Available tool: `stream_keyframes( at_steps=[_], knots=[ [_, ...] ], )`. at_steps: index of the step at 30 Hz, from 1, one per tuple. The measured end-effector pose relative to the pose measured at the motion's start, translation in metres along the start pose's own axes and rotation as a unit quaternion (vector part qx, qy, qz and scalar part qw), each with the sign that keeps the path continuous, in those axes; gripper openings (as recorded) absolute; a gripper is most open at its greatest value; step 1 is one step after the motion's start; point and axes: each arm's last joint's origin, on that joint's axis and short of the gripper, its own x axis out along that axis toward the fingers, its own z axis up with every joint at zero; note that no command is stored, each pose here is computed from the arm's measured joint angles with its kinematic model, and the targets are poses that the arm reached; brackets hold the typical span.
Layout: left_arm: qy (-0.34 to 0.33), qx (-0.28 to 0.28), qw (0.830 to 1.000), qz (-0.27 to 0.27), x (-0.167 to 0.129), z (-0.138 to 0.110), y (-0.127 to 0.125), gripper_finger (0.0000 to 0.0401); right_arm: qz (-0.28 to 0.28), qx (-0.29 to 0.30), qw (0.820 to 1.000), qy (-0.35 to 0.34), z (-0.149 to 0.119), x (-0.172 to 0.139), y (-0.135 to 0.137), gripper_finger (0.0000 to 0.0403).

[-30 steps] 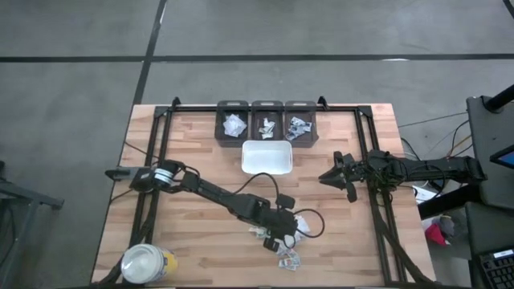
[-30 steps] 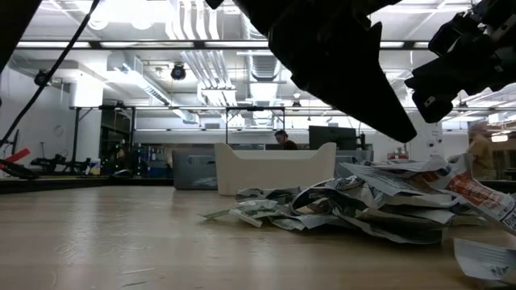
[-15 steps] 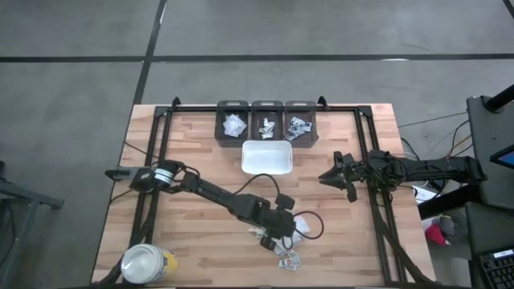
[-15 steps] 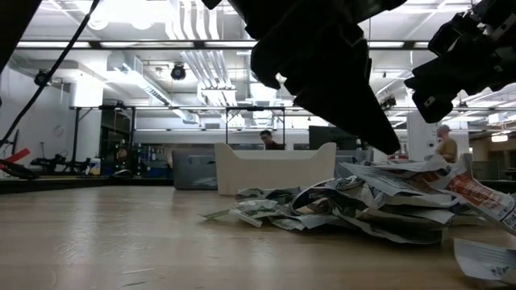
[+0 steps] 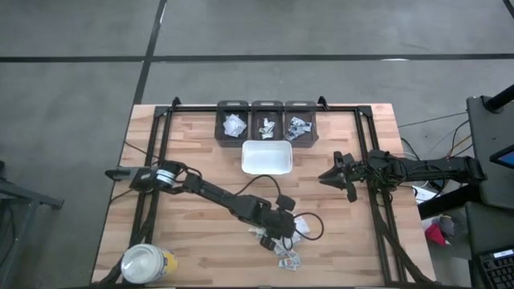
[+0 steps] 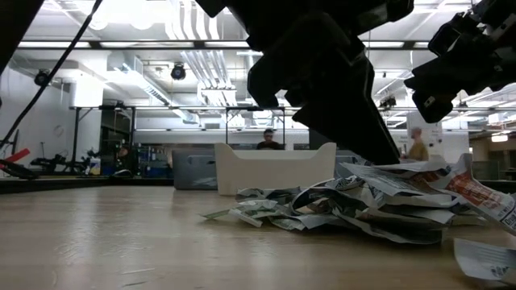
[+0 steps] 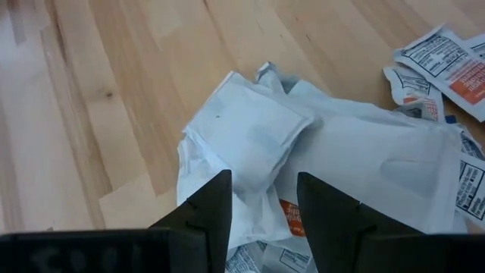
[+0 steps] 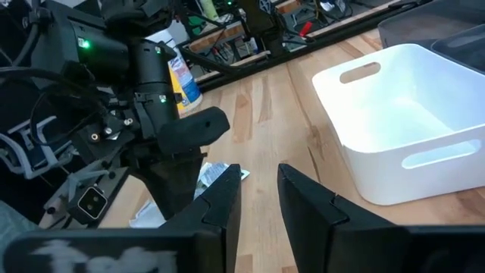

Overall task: Pick & Place First Aid Supplies
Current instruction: Put the white fingertip band aid into the left black bin

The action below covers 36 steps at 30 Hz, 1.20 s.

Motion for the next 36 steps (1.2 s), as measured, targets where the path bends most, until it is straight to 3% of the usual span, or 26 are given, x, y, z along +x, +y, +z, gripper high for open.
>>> stream_keyframes(
  at_steps=[16, 36],
  knots=[
    [-0.008, 0.023, 1.0, 0.007, 0.001, 0.0, 0.006, 0.0143, 0.0, -0.001, 1.0, 0.0, 0.0, 0.0, 0.0, 0.0083],
    [-0.003, 0.022, 1.0, 0.007, 0.01, -0.003, 0.005, 0.0075, 0.001, 0.004, 1.0, 0.0, 0.0, 0.0, 0.0, 0.0075]
  ],
)
